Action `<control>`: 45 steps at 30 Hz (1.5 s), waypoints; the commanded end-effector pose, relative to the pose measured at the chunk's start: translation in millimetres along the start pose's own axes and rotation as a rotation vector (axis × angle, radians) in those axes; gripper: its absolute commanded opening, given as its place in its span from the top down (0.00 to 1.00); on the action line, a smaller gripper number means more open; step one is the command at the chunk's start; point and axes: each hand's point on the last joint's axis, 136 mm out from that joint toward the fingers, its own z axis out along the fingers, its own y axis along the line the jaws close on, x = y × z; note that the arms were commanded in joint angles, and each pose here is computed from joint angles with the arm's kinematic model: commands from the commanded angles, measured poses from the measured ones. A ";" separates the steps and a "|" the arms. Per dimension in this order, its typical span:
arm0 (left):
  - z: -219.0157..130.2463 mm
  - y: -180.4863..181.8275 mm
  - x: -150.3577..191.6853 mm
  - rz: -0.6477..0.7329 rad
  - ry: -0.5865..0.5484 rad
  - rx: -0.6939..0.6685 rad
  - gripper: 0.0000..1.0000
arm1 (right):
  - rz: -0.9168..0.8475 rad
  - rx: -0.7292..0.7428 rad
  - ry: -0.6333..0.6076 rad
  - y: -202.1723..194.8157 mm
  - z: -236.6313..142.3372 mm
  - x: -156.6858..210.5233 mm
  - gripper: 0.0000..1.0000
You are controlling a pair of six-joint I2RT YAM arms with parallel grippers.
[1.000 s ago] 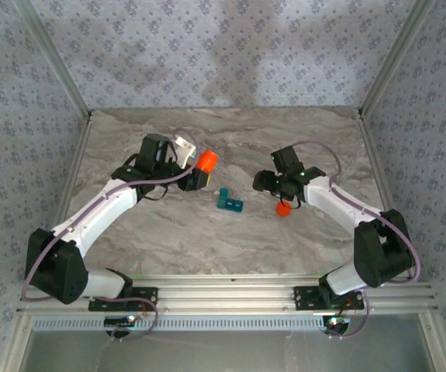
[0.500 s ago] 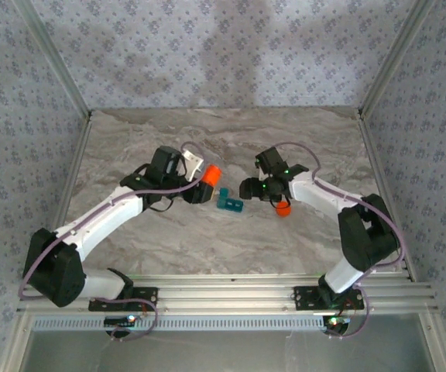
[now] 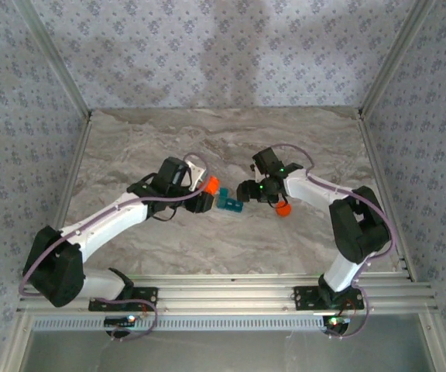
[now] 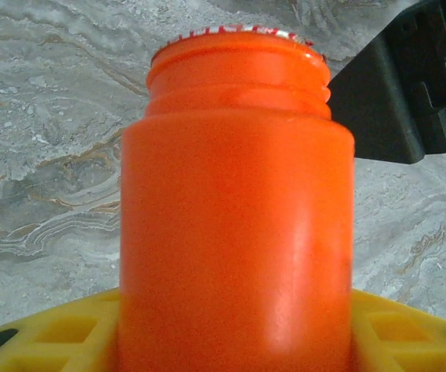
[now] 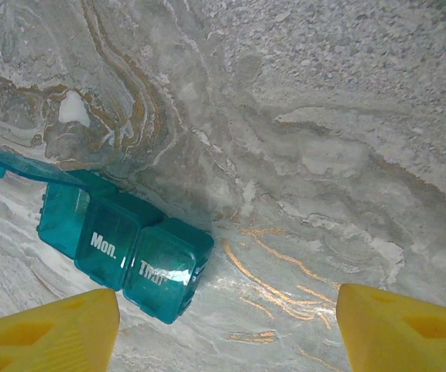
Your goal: Sort the pills into containers
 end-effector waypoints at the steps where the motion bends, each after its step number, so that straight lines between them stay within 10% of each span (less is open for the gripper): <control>1: -1.2 -0.1 5.8 0.000 0.003 -0.012 1.00 | -0.023 -0.017 0.006 2.1 0.6 -3.7 0.24; 45: 56.7 -0.5 33.6 0.026 0.287 0.028 1.00 | -0.072 -0.037 0.086 2.1 22.2 5.9 0.25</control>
